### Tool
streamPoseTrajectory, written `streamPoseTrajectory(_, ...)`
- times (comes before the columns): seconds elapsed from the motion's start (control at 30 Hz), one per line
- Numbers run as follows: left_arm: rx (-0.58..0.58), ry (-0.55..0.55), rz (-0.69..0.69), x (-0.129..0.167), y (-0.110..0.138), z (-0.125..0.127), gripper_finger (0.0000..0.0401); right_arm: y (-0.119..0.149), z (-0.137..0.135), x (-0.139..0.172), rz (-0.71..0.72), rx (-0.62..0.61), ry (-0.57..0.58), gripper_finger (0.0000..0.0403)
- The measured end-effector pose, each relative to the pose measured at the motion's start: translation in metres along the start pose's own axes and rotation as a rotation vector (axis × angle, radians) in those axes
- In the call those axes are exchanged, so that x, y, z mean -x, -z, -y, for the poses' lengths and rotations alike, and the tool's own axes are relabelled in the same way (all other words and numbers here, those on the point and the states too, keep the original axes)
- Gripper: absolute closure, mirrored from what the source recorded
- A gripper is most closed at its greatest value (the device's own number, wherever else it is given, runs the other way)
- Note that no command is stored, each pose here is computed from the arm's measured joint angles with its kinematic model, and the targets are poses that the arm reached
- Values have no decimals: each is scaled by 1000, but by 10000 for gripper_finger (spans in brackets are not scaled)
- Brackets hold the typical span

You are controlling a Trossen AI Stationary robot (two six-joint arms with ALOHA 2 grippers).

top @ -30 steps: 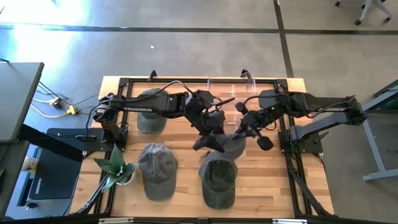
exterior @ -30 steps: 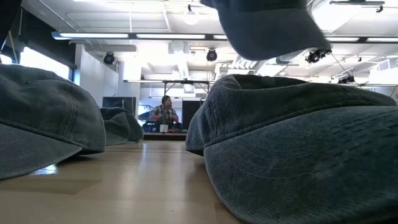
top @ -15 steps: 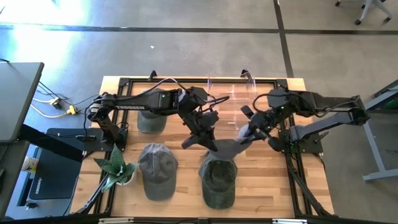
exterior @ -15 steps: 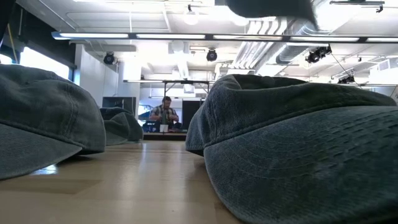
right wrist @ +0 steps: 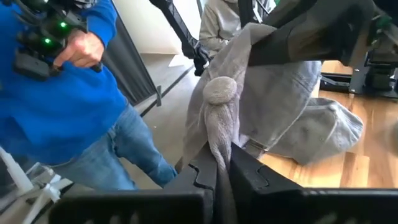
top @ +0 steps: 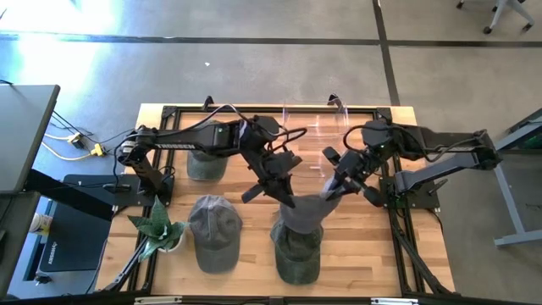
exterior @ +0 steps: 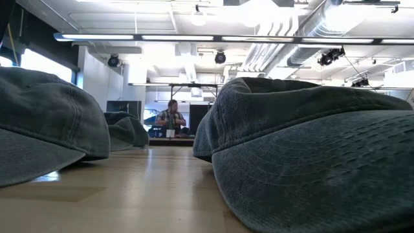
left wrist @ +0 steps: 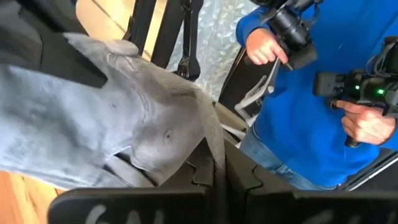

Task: Pick & Place hat
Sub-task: Put the right gray cap into the top transparent bin

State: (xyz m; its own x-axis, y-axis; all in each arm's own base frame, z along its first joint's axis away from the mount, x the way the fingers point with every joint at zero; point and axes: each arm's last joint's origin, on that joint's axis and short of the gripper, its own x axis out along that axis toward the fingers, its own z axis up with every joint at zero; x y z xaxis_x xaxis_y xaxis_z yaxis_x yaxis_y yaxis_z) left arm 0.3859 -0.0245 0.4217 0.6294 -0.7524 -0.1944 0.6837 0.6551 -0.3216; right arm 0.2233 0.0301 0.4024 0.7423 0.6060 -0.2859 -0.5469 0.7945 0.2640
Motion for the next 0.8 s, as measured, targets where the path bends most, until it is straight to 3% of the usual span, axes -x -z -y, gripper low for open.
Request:
streamPoseTrajectory(0.27, -66, 57, 53, 13, -29, 19, 400, -3, 0, 0, 25, 32, -6, 257)
streamPoseTrajectory(0.5, -71, 68, 80, 19, -40, 27, 400, -2, 8, -2, 12, 197, 24, 149)
streamPoseTrajectory(0.6, -72, 69, 89, 20, -43, 29, 401, 0, 18, -3, -3, 242, 29, 132)
streamPoseTrajectory(0.8, -24, 76, 79, 20, -42, 29, 401, 5, 30, -18, -16, 278, -175, 141)
